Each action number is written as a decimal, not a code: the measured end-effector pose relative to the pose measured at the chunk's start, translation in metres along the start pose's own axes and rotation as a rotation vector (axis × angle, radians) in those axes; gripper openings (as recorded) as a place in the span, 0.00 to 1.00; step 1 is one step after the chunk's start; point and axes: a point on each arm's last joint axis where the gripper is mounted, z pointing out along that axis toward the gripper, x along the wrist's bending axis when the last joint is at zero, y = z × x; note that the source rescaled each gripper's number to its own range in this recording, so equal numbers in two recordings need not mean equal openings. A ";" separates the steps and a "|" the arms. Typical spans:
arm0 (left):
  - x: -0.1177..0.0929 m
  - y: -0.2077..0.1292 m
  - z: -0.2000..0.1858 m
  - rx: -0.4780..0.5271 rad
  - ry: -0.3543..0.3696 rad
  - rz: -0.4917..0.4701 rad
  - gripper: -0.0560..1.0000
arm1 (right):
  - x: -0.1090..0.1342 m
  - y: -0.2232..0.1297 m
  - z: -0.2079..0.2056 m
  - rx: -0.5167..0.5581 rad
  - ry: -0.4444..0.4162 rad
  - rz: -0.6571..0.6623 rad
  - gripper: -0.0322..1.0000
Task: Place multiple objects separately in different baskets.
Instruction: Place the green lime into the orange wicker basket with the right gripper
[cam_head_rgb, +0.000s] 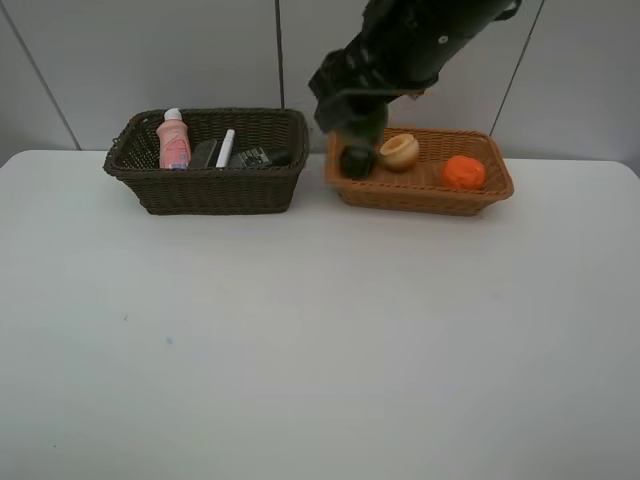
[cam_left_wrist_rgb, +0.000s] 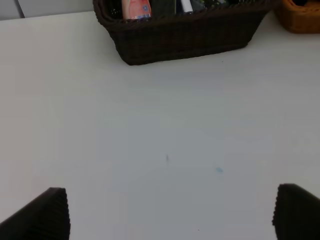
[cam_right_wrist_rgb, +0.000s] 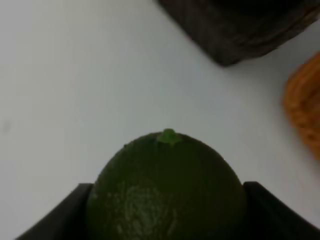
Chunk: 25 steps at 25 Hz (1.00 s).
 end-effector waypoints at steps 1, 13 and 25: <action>0.000 0.000 0.000 0.000 0.000 0.000 1.00 | -0.020 0.002 0.001 -0.041 -0.031 0.053 0.03; 0.000 0.000 0.000 0.000 0.000 0.000 1.00 | -0.163 -0.042 0.099 -0.143 -0.229 0.447 0.03; 0.000 0.000 0.000 0.000 0.000 0.000 1.00 | -0.167 -0.075 0.159 -0.028 -0.211 0.477 0.86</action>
